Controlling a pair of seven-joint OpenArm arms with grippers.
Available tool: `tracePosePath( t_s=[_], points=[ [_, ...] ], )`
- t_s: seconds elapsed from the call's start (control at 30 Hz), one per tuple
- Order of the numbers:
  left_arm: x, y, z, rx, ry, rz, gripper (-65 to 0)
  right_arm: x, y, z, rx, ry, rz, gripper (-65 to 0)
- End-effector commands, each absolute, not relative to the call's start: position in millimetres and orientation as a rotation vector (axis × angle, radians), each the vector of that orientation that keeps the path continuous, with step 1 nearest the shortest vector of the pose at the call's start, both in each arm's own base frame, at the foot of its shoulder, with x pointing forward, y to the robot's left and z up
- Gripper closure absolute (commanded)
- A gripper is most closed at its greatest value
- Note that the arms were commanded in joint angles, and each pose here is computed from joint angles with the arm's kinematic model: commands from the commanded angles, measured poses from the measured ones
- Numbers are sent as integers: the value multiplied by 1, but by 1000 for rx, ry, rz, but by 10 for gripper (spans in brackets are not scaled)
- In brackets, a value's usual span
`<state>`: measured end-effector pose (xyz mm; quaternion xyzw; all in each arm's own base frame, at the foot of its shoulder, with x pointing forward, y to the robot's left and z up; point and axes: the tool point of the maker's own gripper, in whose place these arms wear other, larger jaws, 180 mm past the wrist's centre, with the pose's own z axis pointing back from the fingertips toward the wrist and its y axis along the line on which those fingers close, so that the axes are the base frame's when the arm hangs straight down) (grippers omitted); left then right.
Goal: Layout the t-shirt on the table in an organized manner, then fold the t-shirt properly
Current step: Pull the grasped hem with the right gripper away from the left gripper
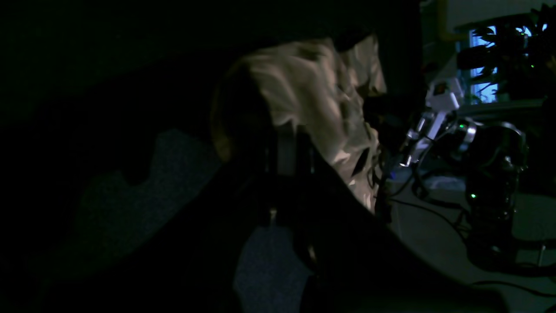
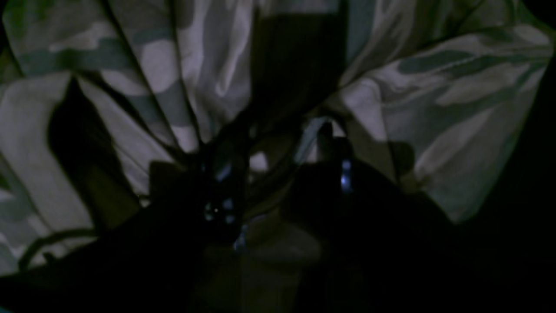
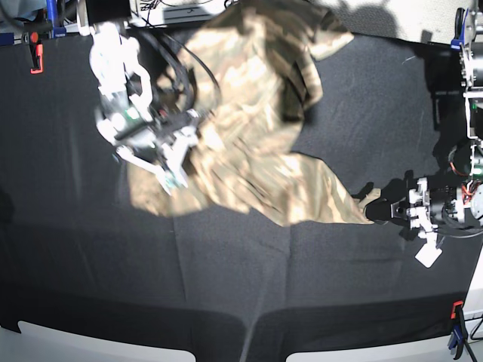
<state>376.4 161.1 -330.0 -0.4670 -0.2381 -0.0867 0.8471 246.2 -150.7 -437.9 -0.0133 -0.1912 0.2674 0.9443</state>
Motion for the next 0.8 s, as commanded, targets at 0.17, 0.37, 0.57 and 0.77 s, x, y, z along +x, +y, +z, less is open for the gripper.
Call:
tracePosePath(
  t_s=[0.17,0.37,0.57,0.77],
  points=[
    [390,167,-307,-994,-572,-197,0,267,-201,-400,-151,-441,444,-256],
    [390,167,-307,-994,-572,-197,0,314,-169,-364,-20,-608,445,-256],
    [390,167,-307,-994,-572,-197,0,354,-137,-331,53,-771,538,-256],
    [390,167,-307,-994,-572,-197,0,388,-153,-340,31,-756,499,-256]
  ],
)
